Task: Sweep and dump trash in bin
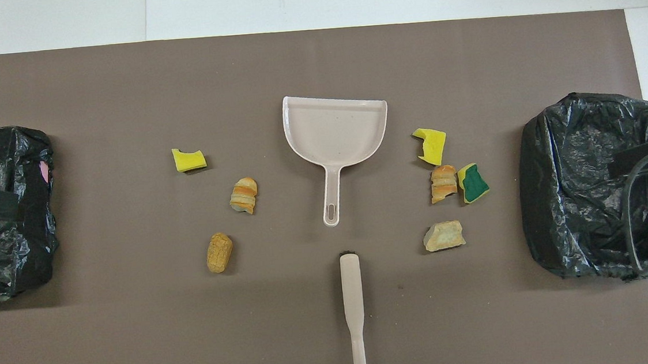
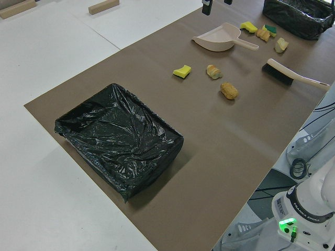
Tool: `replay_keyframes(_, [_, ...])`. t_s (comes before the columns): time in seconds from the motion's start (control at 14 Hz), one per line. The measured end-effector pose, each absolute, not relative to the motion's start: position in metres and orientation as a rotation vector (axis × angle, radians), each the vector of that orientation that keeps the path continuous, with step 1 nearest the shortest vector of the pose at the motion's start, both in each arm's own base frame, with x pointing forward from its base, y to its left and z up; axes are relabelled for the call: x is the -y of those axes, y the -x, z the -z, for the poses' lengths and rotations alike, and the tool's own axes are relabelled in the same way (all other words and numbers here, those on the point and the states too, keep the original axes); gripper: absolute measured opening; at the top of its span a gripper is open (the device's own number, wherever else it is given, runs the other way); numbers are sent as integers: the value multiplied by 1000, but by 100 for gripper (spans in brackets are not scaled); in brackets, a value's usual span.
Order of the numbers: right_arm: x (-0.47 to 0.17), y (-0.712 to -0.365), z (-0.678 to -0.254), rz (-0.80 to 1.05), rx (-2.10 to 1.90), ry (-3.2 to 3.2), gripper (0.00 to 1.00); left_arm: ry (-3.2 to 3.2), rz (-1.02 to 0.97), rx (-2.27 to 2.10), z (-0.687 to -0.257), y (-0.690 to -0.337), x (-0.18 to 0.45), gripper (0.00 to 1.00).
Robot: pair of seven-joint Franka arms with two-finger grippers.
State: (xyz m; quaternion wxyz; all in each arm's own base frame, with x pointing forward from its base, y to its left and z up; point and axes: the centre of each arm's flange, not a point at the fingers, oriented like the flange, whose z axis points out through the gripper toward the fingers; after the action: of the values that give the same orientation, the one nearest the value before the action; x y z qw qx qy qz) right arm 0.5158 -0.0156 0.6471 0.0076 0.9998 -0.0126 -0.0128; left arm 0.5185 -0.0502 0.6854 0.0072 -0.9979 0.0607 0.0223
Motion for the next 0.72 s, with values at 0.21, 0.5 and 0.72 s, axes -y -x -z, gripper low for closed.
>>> replay_keyframes(0.21, [15,-517,-645,31,37,-3126,100,3121,-71,-195,-685,-518,52,100])
replay_keyframes(0.5, [14,-519,-643,21,35,-3126,100,3119,-76,-222,-684,-517,61,100])
replay_keyframes(0.72, [3,-527,-640,-21,12,-3125,100,3116,-89,-248,-680,-514,70,100])
